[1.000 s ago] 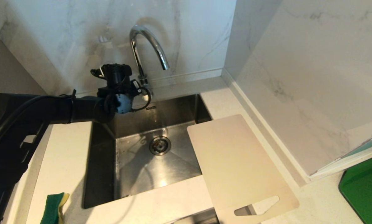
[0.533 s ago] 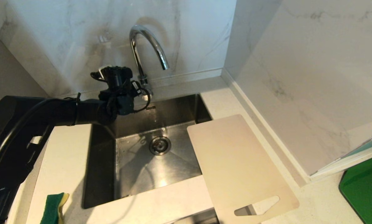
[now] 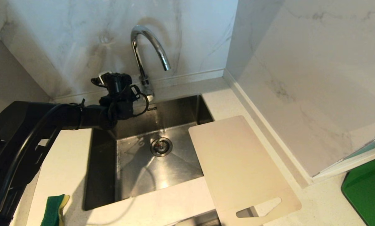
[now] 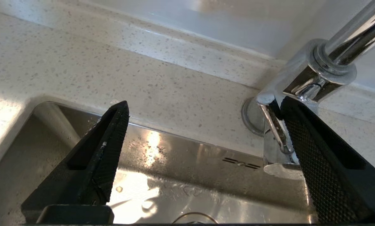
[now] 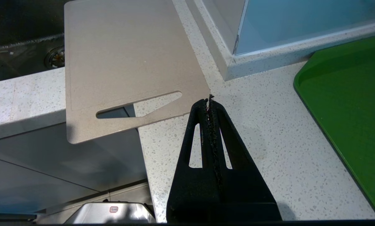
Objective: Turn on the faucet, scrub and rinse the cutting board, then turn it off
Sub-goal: Turn on the tap
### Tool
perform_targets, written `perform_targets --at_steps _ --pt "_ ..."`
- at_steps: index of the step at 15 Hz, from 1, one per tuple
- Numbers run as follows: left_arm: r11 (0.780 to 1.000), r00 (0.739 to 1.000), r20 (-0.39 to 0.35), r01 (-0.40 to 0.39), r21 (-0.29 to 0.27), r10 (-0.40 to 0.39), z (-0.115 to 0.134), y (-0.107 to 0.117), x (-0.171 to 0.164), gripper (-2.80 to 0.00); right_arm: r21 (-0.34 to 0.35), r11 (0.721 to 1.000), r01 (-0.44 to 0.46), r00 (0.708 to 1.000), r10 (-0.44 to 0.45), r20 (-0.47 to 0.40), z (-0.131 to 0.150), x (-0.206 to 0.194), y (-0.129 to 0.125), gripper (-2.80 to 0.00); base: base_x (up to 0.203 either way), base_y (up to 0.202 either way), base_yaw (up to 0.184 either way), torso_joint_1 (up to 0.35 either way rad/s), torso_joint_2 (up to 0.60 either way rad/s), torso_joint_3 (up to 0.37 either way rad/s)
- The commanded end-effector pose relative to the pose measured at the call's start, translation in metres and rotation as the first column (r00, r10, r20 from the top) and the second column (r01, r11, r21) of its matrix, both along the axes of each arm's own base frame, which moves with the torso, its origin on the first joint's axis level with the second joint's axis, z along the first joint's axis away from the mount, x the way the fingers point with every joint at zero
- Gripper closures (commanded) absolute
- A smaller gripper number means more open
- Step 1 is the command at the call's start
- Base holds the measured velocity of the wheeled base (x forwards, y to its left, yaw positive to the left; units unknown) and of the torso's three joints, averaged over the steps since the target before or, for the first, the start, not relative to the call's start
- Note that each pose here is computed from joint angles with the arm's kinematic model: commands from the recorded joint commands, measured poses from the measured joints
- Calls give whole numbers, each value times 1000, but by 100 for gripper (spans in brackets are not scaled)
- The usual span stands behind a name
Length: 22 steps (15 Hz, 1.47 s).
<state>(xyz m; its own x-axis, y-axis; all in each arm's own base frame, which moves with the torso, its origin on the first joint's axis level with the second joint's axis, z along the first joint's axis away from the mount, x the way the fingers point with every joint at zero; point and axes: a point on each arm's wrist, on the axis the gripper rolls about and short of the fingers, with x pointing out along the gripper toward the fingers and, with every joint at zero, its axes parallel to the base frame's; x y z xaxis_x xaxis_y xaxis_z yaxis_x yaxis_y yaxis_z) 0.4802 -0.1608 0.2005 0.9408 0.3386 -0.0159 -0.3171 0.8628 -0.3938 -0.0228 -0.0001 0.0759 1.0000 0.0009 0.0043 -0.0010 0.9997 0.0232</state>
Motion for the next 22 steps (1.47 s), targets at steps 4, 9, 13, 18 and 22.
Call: perform_targets --at_steps 4,9,13,18,22 --pt "1000 999 -24 -27 7 28 -12 10 8 -280 0 1000 -1 1000 1 -1 0 0 0 0 0 0 0 0 0 0" --pt "999 999 -36 -38 9 38 -15 12 7 -280 0 1000 -1 1000 1 -1 0 0 0 0 0 0 0 0 0 0" --pt "999 996 -85 -29 29 31 -24 11 0 -280 0 1000 -1 1000 1 -1 0 0 0 0 0 0 0 0 0 0" --pt "999 989 -149 -14 44 21 -40 10 -8 -280 0 1000 -1 1000 1 -1 0 0 0 0 0 0 0 0 0 0" --pt "999 988 -156 -4 36 9 -44 5 -12 -280 0 1000 -1 1000 1 -1 0 0 0 0 0 0 0 0 0 0"
